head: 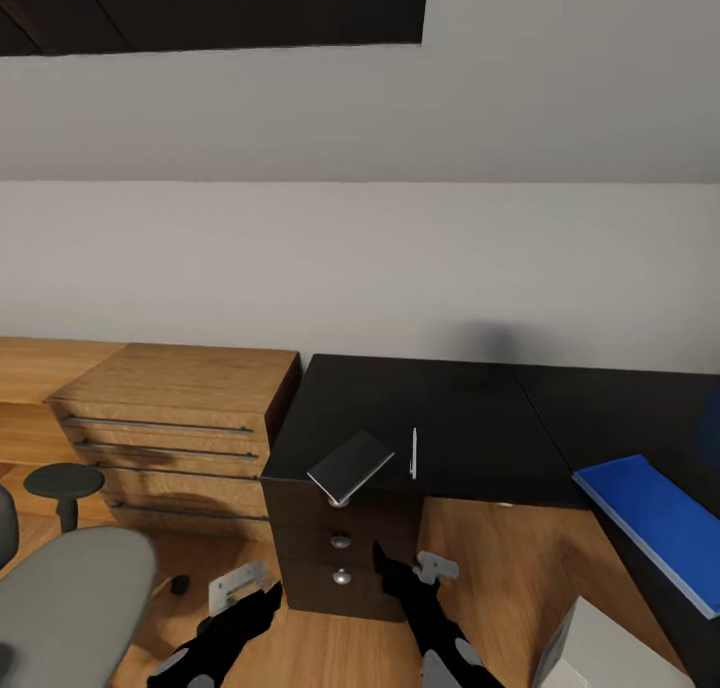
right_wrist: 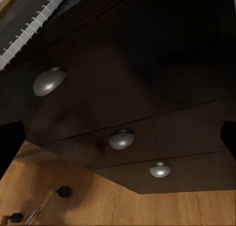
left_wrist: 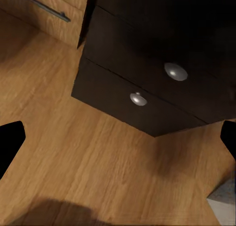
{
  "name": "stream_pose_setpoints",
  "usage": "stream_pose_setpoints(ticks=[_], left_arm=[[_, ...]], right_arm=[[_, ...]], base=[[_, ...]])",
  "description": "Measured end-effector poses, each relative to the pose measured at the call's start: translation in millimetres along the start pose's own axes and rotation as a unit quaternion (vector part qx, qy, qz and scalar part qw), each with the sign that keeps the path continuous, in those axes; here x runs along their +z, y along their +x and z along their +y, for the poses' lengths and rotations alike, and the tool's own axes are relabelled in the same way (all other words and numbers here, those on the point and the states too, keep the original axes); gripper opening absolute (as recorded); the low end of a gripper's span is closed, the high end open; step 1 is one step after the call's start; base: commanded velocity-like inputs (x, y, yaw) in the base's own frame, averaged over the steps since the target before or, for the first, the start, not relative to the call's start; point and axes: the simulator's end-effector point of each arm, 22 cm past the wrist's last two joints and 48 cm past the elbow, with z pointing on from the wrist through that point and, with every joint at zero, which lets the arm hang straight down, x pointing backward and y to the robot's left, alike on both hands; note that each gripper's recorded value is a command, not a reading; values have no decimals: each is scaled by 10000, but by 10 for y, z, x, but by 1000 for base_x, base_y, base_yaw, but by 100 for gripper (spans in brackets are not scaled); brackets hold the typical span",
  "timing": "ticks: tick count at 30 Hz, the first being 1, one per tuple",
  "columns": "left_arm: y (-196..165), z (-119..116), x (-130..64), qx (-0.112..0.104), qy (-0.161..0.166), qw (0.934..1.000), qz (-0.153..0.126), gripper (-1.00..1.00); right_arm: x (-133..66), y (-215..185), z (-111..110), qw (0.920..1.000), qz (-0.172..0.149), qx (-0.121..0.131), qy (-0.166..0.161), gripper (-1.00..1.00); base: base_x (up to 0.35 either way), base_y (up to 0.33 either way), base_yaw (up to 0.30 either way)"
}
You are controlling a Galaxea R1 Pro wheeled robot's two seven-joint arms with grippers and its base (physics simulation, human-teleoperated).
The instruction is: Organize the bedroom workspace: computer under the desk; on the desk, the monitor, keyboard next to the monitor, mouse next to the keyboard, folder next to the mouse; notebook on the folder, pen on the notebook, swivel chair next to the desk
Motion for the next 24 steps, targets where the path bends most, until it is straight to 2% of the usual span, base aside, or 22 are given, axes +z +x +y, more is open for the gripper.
stream_pose_setpoints(ticks=[4,5,9,17,21,22,24], left_arm=[[-125,108,-72,-91,-109,9999,25,100],[-143,153,-96,-174,-151,9997,81,100],[-96,292,-99,-391,-208,9986,296,100],[287,607,-84,-459,-417,9963,590,100],[305,787,-64,-427,-528,9964,508,100],[178,852,-87,-525,-546,9968,246,100],[138,930,-111,-639,-576,9963,48,100]], right_arm=[[62,-29,93,9993,48,341,-110,100],[77,-38,128,9987,72,473,-161,100],[111,-43,250,9963,102,737,-423,100],[154,61,479,9910,326,988,-848,100],[175,128,488,9886,411,1144,-887,100],[184,117,500,9863,411,1322,-898,100],[200,82,523,9838,362,1486,-934,100]], base=[[0,0,0],[0,0,0],[0,0,0],[0,0,0],[0,0,0],[0,0,0],[0,0,0]])
